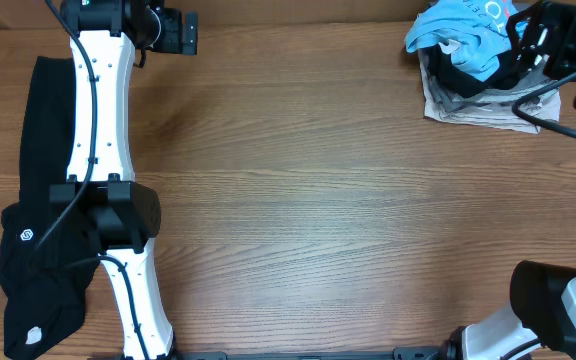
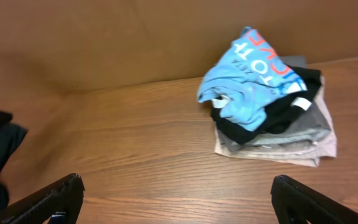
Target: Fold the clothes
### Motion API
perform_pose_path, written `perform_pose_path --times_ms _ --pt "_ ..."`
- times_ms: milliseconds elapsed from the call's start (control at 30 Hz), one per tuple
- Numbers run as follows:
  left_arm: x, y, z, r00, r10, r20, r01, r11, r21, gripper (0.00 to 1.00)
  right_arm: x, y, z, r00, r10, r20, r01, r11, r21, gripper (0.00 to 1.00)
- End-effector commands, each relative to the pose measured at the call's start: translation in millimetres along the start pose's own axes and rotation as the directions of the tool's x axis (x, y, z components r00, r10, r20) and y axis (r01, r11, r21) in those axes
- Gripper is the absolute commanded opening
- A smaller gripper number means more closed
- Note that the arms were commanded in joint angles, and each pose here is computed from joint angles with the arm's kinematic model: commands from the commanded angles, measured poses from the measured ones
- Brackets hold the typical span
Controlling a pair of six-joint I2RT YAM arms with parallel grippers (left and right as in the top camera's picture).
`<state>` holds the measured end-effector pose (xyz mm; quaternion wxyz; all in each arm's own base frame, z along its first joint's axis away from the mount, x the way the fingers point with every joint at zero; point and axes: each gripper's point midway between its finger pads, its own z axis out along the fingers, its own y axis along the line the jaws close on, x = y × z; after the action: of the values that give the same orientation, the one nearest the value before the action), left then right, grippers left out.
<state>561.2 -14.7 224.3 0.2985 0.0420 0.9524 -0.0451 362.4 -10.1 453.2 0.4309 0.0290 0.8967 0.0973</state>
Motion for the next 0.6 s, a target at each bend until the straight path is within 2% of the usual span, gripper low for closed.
perform_pose_path --times_ms 0,300,400,567 --pt "-2.0 4.4 2.9 1.0 -0.004 0.006 0.004 1.0 0.002 1.0 0.1 24.6 -6.7 0.996 -0.081 0.025 0.082 0.996 -0.043 1.0" --pt "-1.9 4.4 3.0 1.0 -0.004 0.006 0.004 1.0 0.002 1.0 7.2 58.8 11.8 0.974 -0.15 0.17 0.169 0.98 -0.105 1.0" --pt "-1.9 4.4 3.0 1.0 -0.004 0.006 0.004 1.0 0.002 1.0 26.0 56.5 20.9 0.968 -0.112 0.225 0.142 0.983 -0.118 1.0" --pt "-2.1 4.2 2.9 1.0 -0.004 0.006 0.004 1.0 0.002 1.0 80.0 46.1 34.7 0.944 -0.083 0.32 0.131 0.983 -0.131 1.0"
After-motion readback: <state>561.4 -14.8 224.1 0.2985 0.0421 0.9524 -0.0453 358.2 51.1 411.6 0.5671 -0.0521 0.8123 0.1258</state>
